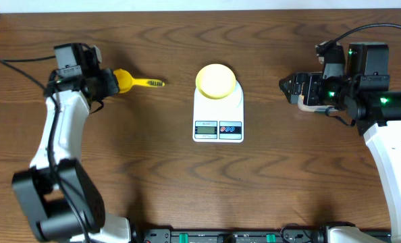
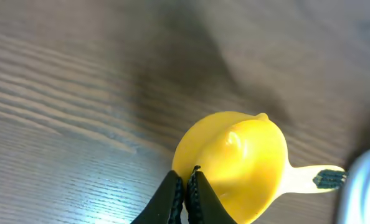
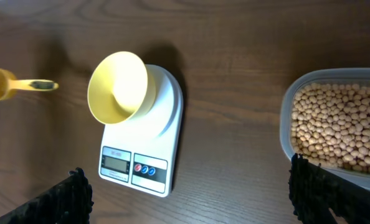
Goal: Scoop item into bowl and weigh 50g on scale
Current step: 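Close the left gripper on the scoop and lift it, then carry the scoop over the scale toward the right gripper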
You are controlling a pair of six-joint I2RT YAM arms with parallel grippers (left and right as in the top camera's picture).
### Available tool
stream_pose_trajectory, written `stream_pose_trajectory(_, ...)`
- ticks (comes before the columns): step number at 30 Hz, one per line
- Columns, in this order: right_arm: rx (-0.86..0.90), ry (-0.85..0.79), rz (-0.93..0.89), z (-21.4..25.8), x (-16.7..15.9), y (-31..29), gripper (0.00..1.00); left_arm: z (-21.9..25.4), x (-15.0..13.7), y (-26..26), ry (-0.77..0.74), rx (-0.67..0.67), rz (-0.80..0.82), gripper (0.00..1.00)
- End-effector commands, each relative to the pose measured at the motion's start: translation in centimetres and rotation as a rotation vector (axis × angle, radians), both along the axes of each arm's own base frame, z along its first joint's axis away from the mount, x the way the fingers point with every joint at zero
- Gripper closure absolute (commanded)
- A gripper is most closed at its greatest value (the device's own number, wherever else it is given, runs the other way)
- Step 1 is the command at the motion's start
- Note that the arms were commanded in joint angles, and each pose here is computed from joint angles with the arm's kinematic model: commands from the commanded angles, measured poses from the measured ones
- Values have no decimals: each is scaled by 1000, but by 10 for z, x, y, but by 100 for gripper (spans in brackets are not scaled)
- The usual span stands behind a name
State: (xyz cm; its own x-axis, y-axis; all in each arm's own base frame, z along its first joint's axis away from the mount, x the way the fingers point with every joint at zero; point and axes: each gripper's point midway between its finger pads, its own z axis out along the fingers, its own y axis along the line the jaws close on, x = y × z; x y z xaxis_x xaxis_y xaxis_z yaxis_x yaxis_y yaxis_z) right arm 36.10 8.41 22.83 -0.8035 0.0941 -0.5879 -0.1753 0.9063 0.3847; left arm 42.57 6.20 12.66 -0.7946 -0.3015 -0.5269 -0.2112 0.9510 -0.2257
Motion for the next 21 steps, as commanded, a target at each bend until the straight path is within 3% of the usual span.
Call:
stream_pose_trajectory(1,33,-37,5,17,2,7,1,33,0,-22,-73,-117,-45,93)
stream_pose_trajectory(7,84,-42,33,23,1,16,1,63,-9,-55,-126,-274,-121,93)
stream_pose_trajectory(21,285,-43,199,46,-13,67,1,84,-25,-174,-121,-396,-382,93)
